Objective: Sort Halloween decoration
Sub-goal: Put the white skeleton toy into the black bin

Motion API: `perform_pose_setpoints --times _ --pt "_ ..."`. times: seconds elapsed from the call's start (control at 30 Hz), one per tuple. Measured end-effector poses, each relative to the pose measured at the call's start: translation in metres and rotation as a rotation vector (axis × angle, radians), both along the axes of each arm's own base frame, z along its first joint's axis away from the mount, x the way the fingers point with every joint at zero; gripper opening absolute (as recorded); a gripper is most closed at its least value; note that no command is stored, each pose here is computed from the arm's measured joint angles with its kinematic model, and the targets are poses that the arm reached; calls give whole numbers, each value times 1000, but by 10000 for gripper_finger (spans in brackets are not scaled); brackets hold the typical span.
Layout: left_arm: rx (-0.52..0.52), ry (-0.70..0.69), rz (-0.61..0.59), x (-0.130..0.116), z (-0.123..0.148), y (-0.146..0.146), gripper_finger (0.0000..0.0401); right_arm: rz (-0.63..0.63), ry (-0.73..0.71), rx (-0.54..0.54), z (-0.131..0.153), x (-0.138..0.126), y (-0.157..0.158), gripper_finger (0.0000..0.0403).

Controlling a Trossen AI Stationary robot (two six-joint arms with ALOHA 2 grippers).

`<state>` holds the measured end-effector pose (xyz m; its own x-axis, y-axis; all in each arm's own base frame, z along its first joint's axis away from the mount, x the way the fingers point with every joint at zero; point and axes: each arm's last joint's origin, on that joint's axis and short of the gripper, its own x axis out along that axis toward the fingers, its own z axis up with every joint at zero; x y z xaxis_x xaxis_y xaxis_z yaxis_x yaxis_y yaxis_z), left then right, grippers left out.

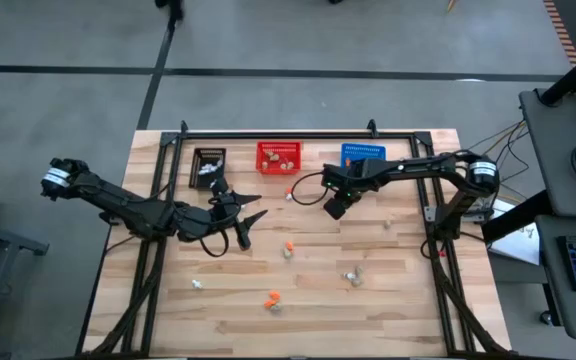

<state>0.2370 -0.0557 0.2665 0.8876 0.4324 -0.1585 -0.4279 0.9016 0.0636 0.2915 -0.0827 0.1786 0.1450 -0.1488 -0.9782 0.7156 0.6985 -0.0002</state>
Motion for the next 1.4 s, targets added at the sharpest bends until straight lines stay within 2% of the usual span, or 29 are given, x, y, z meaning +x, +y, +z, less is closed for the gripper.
perform_pose_setpoints --times 0.3,0.53,0.8,1.27,1.4 --pt "4 3 24 1 0 6 176 1 89 -88 -18 3 -4 72" --pt "7 5 47 3 0 12 176 11 103 -138 -17 3 -6 96" --pt "23 13 49 3 0 13 176 44 86 -153 -25 10 -8 100" --pt "23 13 48 3 0 13 176 65 161 -167 -41 11 -11 100" --pt "23 13 48 3 0 13 176 88 188 -163 -49 13 -12 86"
